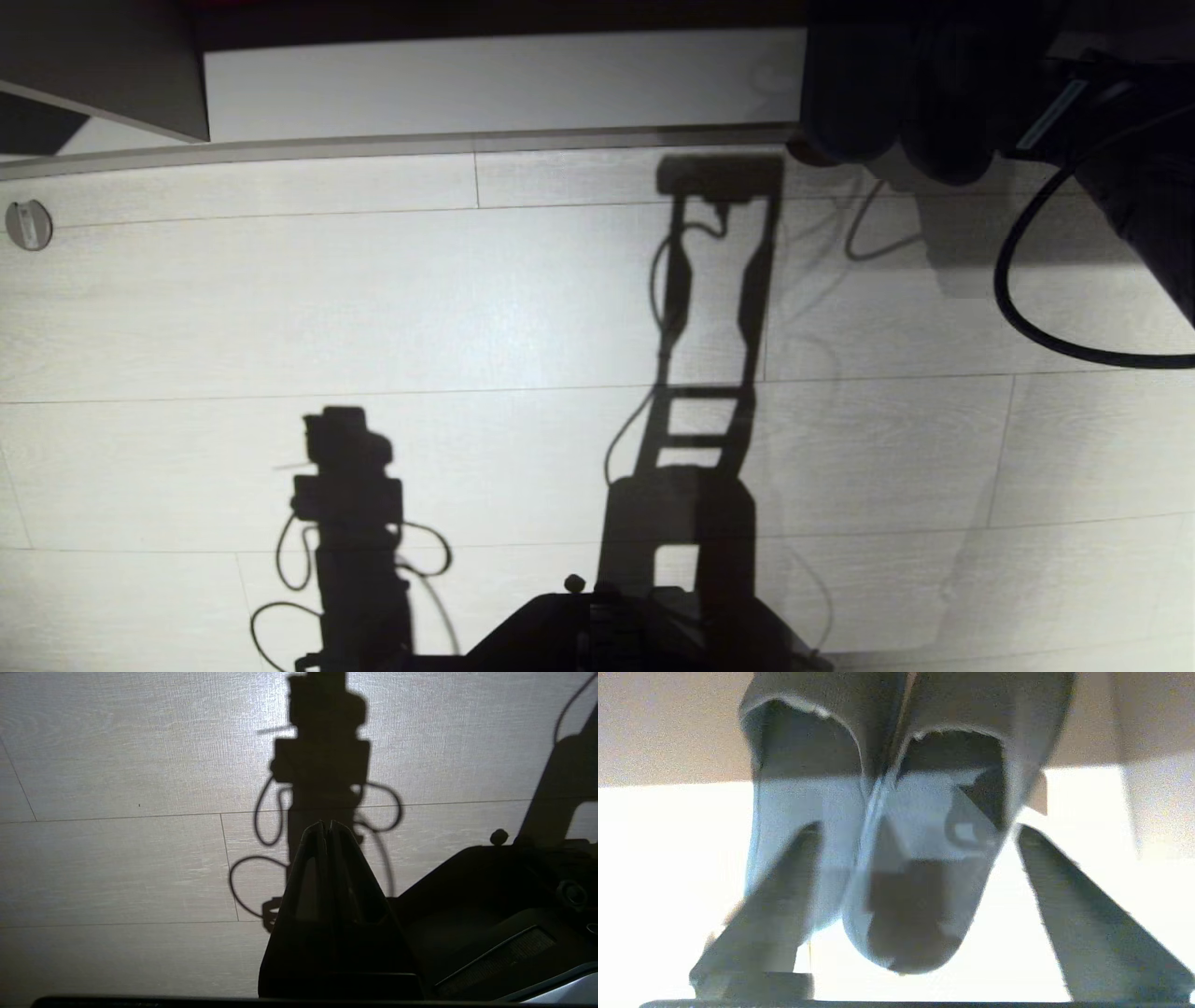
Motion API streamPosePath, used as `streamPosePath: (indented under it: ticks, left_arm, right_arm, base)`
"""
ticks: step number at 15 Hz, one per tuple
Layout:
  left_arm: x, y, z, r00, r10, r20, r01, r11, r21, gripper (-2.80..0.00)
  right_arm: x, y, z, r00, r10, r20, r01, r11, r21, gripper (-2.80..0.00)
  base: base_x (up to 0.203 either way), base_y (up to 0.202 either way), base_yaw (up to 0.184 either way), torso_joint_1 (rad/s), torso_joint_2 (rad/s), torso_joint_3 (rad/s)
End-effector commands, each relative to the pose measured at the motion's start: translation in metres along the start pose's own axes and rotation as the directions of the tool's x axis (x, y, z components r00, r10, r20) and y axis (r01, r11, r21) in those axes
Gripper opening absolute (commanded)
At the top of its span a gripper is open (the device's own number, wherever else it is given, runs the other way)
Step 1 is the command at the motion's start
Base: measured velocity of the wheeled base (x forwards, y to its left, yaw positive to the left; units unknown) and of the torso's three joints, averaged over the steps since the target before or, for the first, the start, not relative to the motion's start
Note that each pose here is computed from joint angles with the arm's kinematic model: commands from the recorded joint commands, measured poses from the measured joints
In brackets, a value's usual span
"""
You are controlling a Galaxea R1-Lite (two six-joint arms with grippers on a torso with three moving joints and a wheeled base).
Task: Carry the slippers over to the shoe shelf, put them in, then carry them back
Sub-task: Place the slippers into the shoe cabinet, then pick up the slippers in the shoe cabinet
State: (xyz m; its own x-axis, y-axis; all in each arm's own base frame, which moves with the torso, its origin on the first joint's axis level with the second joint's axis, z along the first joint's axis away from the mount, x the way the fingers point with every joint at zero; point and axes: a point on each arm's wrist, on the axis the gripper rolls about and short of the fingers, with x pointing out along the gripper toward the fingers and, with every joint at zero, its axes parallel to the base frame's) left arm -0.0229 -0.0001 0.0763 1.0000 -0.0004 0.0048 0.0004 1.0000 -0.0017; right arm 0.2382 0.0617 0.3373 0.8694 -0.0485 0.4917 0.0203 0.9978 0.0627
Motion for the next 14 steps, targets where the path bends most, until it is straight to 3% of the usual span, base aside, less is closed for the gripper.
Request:
streamPosePath:
  ticks: [1, 6, 14]
  left_arm:
    - [0.000, 0.000, 0.000, 1.000, -0.001, 0.001, 0.001, 1.000, 0.000, -2.80]
    - [0.000, 0.000, 0.000, 1.000, -0.001, 0.001, 0.001, 1.000, 0.000, -2.80]
    - [0.000, 0.000, 0.000, 1.000, 0.000, 0.001, 0.000, 1.000, -0.001, -2.80]
  right_arm:
    - [-0.033, -0.012, 0.024, 1.000, -0.001, 0.019, 0.001, 1.000, -0.006, -2.80]
    - [-0.093, -0.035, 0.037, 0.999, -0.018, -0.048, 0.016, 0.999, -0.044, -2.80]
    - [-0.215, -0.071, 0.004, 0.976, -0.099, -0.194, 0.073, 0.988, -0.136, -2.80]
  base:
    - [0.000, 0.000, 0.000, 0.000, 0.00, 0.000]
    - [0.000, 0.000, 0.000, 0.000, 0.00, 0.000]
    - [0.000, 0.000, 0.000, 0.000, 0.00, 0.000]
